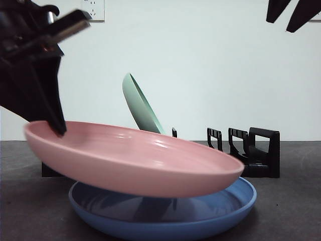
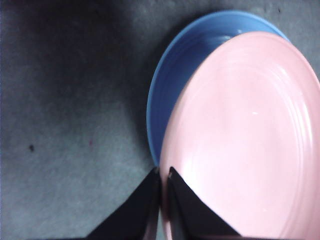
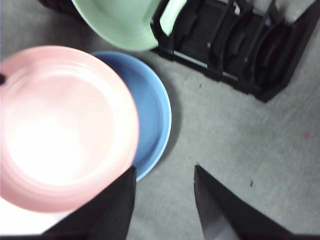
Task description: Place the plate
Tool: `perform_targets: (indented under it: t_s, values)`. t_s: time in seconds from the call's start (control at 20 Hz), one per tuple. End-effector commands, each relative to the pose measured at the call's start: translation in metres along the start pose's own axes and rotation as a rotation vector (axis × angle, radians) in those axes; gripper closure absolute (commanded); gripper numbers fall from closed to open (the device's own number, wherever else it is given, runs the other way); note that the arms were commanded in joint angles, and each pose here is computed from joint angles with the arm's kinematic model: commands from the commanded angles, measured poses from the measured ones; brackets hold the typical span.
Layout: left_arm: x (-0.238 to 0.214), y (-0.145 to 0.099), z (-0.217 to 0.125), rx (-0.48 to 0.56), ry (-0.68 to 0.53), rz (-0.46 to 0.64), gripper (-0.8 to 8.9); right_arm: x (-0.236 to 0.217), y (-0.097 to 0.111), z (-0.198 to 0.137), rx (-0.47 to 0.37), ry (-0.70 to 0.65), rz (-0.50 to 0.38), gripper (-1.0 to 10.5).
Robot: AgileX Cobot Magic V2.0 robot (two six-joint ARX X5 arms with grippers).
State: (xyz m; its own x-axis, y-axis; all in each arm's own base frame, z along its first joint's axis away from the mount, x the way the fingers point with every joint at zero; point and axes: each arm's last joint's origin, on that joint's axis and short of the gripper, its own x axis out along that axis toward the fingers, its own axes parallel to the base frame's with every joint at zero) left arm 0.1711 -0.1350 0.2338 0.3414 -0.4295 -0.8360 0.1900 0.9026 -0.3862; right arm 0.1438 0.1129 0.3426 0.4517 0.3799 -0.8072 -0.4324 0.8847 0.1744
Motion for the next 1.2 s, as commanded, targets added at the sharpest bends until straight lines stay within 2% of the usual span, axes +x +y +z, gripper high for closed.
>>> perform_targets:
  t_s: [0.05, 0.65, 0.7, 0.85, 0.9, 1.05, 1.2]
  values:
    - [0.010, -0.004, 0.005, -0.017, -0.004, -0.015, 8.04, -0.004, 0.003, 0.005, -0.007, -0.039, 0.012, 7.6]
    - [0.049, -0.004, 0.013, -0.030, 0.037, 0.008, 8.04, -0.004, 0.003, 0.007, -0.007, -0.050, 0.015, 7.6]
    - [0.049, -0.004, 0.013, -0.030, 0.038, 0.009, 7.92, -0.004, 0.003, 0.007, -0.007, -0.050, 0.015, 7.6]
    - [0.049, -0.004, 0.013, -0.041, 0.039, 0.010, 6.04, -0.004, 0.003, 0.007, -0.007, -0.050, 0.015, 7.6]
    - [0.048, -0.004, 0.013, -0.041, 0.042, 0.009, 5.73, -0.004, 0.003, 0.007, -0.007, -0.051, 0.015, 7.6]
    - [0.035, -0.007, 0.015, -0.044, 0.065, 0.020, 5.61, -0.004, 0.003, 0.007, -0.007, -0.050, 0.015, 7.6]
    - [0.000, -0.015, 0.025, 0.010, 0.010, -0.008, 5.61, -0.004, 0.003, 0.007, -0.007, -0.050, 0.015, 7.6]
